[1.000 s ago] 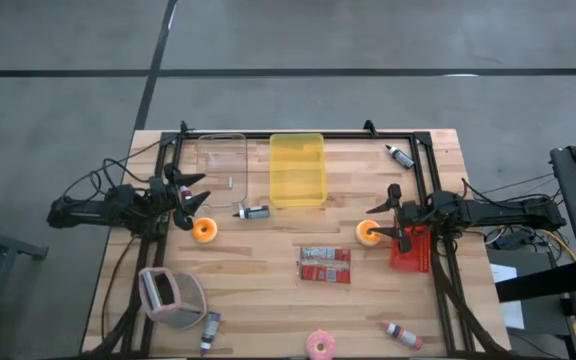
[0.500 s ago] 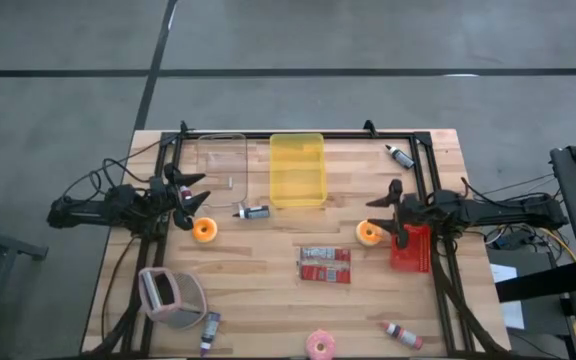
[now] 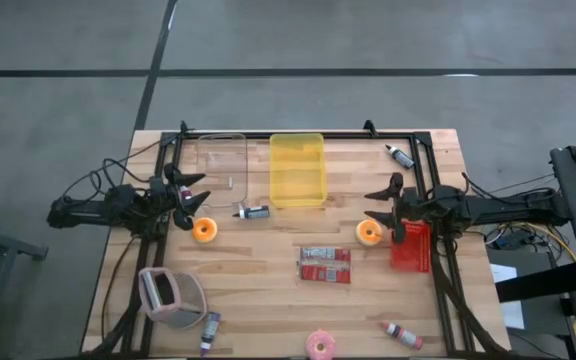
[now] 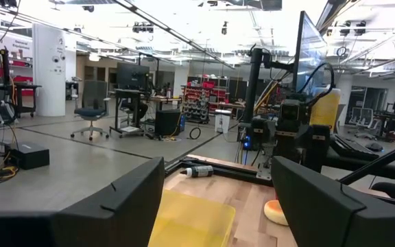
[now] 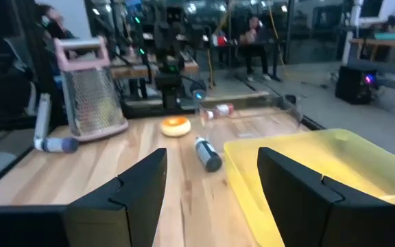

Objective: Pick & Place Food Item
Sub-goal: Put the right orange donut into the yellow bin

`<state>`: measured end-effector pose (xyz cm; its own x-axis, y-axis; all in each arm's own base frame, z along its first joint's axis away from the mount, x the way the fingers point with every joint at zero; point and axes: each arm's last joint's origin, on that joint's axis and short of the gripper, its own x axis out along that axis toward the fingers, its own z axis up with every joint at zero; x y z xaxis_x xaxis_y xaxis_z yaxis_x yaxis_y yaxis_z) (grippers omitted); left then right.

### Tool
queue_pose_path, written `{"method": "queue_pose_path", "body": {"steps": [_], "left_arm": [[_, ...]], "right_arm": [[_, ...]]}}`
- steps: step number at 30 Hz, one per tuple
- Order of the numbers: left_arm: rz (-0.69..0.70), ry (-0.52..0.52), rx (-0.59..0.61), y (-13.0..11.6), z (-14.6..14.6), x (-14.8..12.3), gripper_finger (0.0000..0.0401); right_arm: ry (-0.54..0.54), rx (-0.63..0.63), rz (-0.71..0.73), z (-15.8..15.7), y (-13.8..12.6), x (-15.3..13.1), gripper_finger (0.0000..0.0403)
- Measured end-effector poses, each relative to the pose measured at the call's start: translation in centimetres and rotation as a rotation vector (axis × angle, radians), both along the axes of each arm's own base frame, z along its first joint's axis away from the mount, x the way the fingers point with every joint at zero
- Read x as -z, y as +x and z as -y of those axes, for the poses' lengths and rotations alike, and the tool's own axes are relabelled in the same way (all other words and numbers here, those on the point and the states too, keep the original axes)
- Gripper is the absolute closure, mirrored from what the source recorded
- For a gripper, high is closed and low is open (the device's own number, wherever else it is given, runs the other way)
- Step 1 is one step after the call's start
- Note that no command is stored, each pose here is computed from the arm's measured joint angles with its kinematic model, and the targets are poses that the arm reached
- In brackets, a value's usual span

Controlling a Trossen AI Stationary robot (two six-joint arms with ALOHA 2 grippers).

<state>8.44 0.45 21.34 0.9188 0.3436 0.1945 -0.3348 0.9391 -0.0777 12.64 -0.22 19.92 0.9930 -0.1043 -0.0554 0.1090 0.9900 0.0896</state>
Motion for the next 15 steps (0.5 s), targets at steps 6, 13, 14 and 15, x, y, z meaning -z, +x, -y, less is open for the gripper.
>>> {"method": "queue_pose_path", "body": {"steps": [6,13,14,15], "left_arm": [[0.000,0.000,0.000,0.0,0.0,0.0,0.0126],[0.000,0.000,0.000,0.0,0.0,0.0,0.0126],[0.000,0.000,0.000,0.0,0.0,0.0,0.0127],[0.000,0.000,0.001,0.0,0.0,0.0,0.0126]], "right_arm": [[0.168,0.023,-0.209,0.0,1.8,-1.7,0.0179],[0.262,0.001,-0.466,-0.3,5.0,-3.9,0.0179],[0.268,0.005,-0.490,-0.3,5.5,-4.4,0.0179],[0.278,0.011,-0.510,-0.3,6.0,-5.0,0.0179]]}}
